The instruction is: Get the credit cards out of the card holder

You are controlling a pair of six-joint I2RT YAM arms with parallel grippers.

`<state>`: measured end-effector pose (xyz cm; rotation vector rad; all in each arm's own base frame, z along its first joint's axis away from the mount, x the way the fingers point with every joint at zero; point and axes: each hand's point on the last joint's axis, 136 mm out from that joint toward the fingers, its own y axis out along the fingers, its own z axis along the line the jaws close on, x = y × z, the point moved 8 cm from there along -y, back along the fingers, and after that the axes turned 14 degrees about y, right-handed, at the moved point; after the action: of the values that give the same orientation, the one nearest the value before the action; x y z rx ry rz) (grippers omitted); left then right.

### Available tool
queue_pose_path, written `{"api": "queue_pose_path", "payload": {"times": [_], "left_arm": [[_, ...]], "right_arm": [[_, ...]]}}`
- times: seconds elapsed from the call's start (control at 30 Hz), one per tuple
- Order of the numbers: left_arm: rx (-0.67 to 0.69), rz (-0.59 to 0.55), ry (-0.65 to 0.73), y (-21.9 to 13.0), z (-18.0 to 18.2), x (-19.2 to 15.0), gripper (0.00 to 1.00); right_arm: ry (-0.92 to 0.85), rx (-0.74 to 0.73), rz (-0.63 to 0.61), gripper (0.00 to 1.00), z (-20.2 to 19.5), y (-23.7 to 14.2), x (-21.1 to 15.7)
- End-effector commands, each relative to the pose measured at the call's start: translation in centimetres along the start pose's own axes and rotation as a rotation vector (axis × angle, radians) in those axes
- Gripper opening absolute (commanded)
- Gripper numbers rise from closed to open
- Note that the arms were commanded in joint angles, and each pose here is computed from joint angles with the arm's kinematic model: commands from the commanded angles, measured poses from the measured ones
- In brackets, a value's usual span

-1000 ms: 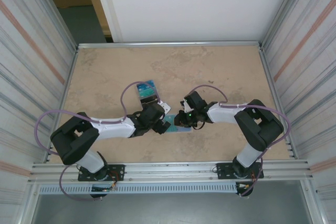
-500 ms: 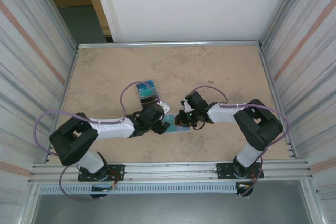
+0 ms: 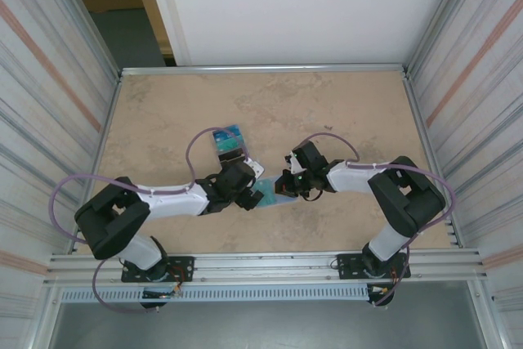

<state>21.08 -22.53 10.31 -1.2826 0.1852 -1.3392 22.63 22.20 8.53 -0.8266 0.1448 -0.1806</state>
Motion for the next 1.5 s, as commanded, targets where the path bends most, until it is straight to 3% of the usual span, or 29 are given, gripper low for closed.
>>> {"api": "queue_pose_path", "payload": {"times": [0.0, 0.3, 0.6, 0.97, 1.47], "left_arm": [[0.02, 0.03, -0.001, -0.6, 0.3, -0.7, 0.99], [0.037, -0.031, -0.077, -2.4, 1.2, 0.3, 0.99], [0.052, 0.06, -0.091, -1.4, 1.2, -1.1, 0.99], [0.042, 0.091, -0.07, -0.4, 0.8, -1.4, 0.99], [0.036, 0.105, -0.061, -0.2, 0.6, -1.6, 0.99]], "right_arm": [[-0.005, 0.005, -0.009, 0.0, 0.2, -0.7, -0.2], [-0.066, -0.033, -0.023, 0.03, 1.6, -0.8, -0.5], [-0.1, -0.073, -0.016, 0.1, 2.3, 0.4, -0.4], [-0.101, -0.084, -0.013, 0.17, 2.4, 1.2, 0.3], [-0.081, -0.093, -0.005, 0.18, 1.7, 1.6, 0.5]]}}
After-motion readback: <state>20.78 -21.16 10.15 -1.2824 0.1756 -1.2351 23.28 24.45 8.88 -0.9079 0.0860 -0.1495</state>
